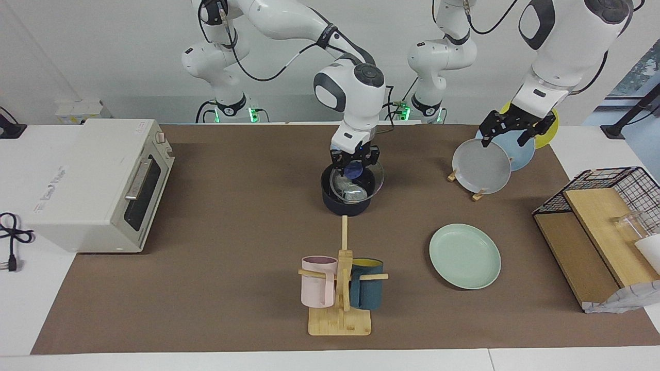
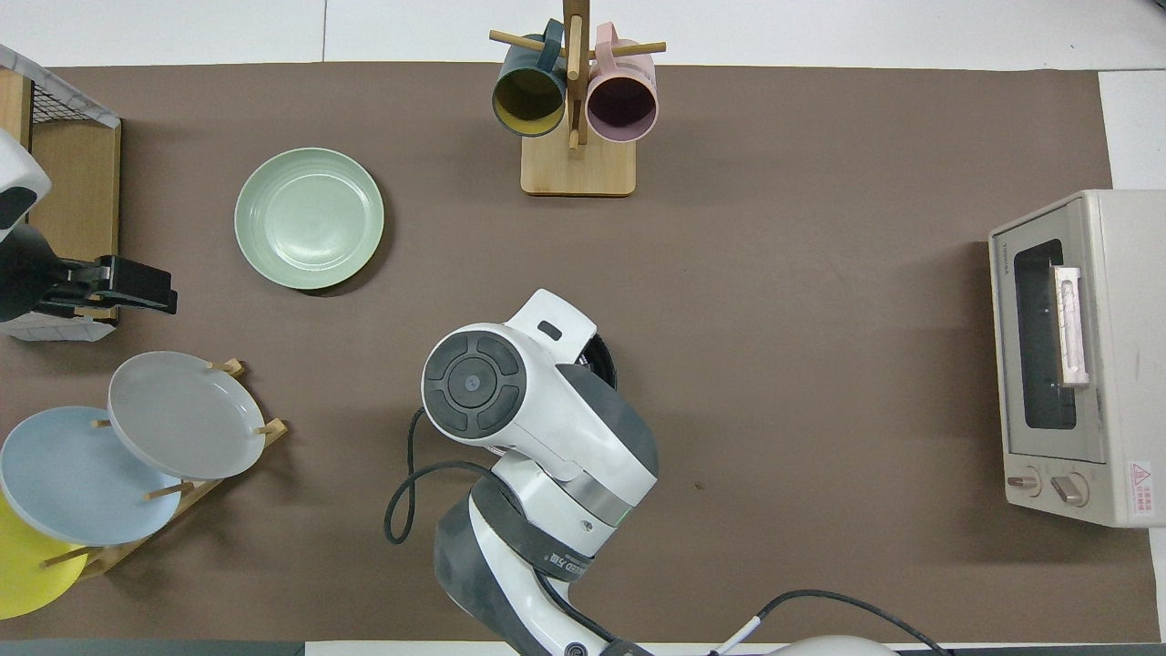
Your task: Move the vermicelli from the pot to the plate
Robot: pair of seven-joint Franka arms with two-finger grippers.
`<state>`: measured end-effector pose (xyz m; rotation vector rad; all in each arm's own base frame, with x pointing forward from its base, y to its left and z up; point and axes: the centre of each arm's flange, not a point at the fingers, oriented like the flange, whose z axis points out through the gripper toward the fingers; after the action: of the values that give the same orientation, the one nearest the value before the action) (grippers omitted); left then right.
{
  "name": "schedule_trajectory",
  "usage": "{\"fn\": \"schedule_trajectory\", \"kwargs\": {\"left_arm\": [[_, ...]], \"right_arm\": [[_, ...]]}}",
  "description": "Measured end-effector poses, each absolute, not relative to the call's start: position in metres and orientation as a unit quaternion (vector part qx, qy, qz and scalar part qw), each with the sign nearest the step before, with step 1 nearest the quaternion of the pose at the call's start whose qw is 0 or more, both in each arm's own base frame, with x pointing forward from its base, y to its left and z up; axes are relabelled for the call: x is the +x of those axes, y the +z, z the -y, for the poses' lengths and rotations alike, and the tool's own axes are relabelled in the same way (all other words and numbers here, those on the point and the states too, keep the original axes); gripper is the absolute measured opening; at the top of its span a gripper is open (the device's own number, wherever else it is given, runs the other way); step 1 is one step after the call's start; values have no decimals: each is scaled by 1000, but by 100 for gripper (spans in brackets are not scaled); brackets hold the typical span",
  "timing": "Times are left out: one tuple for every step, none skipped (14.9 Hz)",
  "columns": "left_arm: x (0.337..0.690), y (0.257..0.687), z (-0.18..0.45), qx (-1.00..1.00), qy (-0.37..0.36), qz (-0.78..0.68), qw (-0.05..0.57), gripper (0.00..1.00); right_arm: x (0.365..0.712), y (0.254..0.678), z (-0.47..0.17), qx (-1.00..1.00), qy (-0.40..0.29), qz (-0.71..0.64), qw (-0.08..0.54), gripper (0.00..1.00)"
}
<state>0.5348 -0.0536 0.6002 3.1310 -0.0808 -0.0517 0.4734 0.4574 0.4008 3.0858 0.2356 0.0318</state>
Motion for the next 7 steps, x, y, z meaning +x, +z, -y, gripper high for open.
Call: {"fn": "schedule_trajectory", "kwargs": {"left_arm": [[535,600,54,1000,-17,26,5,100],[535,600,53,1000,-17,26,5,100],[535,600,53,1000,-16,26,5,100],[535,600,53,1000,-16,26,5,100],[535,600,53,1000,-17,26,5,100],[535,600,53,1000,-17,26,5,100],[535,600,53,1000,-16,26,5,100]], "right_arm": [[474,401,-456,997,9,-79,25,59],[475,402,-455,996,6,-81,28,59],[475,405,-454,996,3,-83,31,59],[477,410,-452,995,0,-88,35,59],[480,417,-450,995,-1,-94,40,59],[485,426,-445,994,1,-98,50,59],[490,434,-439,993,1,-101,57,59]]}}
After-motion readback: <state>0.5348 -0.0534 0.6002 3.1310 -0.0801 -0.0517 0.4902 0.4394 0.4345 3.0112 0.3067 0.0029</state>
